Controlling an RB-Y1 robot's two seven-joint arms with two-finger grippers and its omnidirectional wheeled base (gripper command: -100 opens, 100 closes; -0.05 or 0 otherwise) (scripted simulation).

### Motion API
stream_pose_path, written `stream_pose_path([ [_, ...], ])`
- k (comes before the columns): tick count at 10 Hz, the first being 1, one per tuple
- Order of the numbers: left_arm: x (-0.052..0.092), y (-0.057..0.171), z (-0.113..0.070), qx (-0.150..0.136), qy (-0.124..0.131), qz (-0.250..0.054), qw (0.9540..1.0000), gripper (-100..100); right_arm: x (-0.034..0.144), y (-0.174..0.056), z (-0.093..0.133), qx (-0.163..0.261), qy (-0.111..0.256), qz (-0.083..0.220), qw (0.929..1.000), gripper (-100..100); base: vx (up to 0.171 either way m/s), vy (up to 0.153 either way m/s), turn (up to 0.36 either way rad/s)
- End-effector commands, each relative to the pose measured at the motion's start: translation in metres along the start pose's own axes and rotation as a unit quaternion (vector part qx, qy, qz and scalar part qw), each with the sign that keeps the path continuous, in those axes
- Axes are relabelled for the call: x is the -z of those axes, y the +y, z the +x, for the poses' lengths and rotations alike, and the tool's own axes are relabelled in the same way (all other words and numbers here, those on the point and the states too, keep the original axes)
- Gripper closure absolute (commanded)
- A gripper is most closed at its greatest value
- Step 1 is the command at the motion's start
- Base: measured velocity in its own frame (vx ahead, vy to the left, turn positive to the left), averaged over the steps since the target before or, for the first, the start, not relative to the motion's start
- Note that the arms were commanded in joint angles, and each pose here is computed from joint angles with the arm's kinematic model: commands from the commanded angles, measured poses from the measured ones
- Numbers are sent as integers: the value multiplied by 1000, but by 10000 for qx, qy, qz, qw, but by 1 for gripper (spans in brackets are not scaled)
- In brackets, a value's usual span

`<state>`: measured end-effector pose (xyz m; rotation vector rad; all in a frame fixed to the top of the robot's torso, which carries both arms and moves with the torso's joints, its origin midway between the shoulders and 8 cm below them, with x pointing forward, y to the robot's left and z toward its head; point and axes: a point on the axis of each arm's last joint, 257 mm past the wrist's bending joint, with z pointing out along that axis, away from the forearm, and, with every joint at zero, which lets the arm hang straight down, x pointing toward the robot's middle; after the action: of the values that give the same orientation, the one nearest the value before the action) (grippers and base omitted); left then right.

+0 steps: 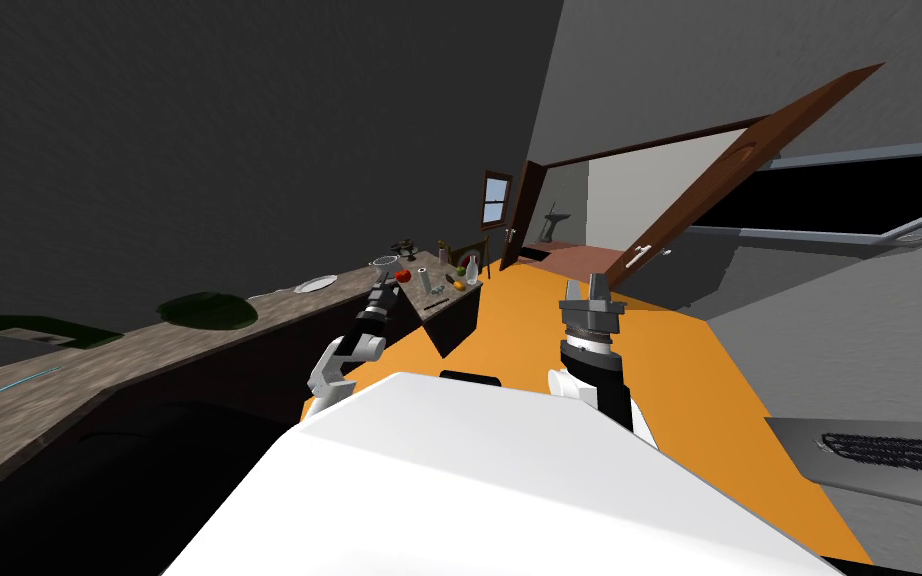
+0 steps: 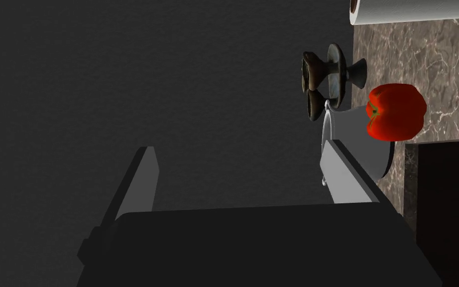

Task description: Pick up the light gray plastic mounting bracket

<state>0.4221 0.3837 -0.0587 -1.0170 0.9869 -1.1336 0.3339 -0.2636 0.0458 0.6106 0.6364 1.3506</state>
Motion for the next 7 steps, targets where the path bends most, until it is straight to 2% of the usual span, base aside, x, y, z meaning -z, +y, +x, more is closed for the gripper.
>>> stream_pose_path([
  [1, -5, 11, -11, 36, -54, -229, 9997, -100, 0, 0, 0, 0, 0, 0, 10000, 0, -7, -24, -22],
  [3, -4, 22, -14, 36, -103, -459, 9989, -100, 0, 0, 0, 0, 0, 0, 10000, 0, -3, -15, -3],
  [4, -6, 29, -25, 79, -152, -618, 9979, -100, 0, 0, 0, 0, 0, 0, 10000, 0, 3, -22, -24],
  [6, -4, 40, -27, 79, -203, -846, 9962, -100, 0, 0, 0, 0, 0, 0, 10000, 0, 1, -17, -5],
  [7, -6, 47, -39, 131, -262, -1016, 9944, -100, 0, 0, 0, 0, 0, 0, 10000, 0, 8, -27, -36],
])
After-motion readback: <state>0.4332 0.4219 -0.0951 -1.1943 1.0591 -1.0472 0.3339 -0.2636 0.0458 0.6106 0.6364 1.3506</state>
